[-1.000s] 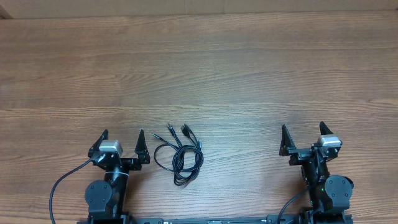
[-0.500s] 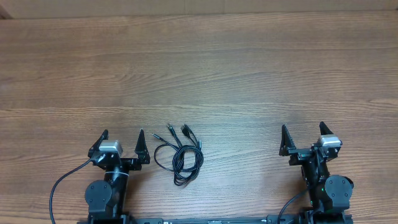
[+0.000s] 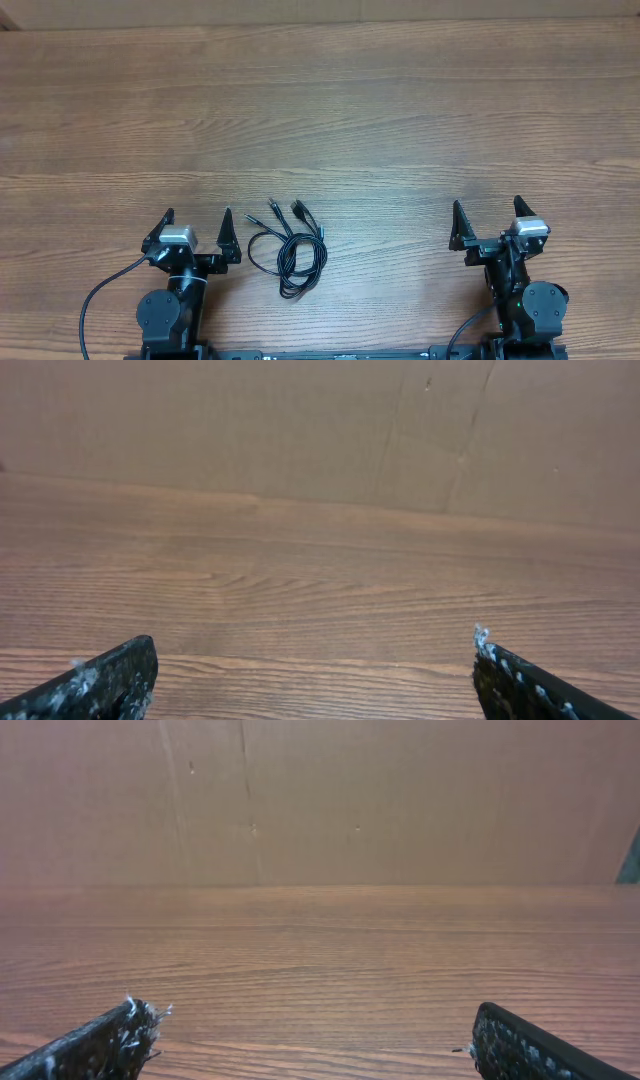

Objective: Untangle cables

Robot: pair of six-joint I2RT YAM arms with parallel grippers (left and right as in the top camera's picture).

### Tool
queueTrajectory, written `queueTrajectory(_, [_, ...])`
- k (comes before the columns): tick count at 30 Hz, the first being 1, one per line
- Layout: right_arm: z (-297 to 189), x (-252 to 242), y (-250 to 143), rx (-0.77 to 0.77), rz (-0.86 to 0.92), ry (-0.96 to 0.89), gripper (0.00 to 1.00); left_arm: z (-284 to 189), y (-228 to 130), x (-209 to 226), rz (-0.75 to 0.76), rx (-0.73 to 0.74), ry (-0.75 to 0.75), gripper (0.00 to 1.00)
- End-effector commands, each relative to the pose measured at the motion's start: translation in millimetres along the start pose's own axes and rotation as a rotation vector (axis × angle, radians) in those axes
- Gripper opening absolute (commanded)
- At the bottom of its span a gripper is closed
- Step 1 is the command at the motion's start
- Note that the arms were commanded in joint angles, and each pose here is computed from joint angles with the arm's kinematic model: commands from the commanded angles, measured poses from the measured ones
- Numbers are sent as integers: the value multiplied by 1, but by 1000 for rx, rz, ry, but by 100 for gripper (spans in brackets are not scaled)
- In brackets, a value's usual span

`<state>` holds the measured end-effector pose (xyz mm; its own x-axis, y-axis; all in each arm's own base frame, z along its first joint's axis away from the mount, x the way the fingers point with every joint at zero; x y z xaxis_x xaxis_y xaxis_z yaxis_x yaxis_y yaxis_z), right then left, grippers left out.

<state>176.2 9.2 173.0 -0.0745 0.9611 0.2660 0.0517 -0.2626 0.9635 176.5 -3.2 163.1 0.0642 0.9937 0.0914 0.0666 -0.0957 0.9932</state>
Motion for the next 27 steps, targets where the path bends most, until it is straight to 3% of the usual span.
queueTrajectory(1, [0, -2, -1, -12, -5, -13, 100, 0, -1, 0, 9, -1, 1, 100])
queueTrajectory(21, [0, -2, -1, -13, -5, -13, 100, 0, 6, -2, 55, -39, -21, 100])
queueTrajectory(27, [0, -2, -1, -12, -5, -13, 100, -4, 22, -1, 54, -75, -24, 100])
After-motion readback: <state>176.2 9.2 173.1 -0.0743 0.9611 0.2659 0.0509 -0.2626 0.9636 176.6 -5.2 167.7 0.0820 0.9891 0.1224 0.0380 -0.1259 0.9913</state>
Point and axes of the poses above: each gripper's point midway between its finger pads, its own z axis out along the fingers, its own x axis along the line the jaws close on, y = z × x, the point moved 7 cm from there along -z, back along the fingers, and after that the axes turned 13 degrees about z, right-handed, at the moved point
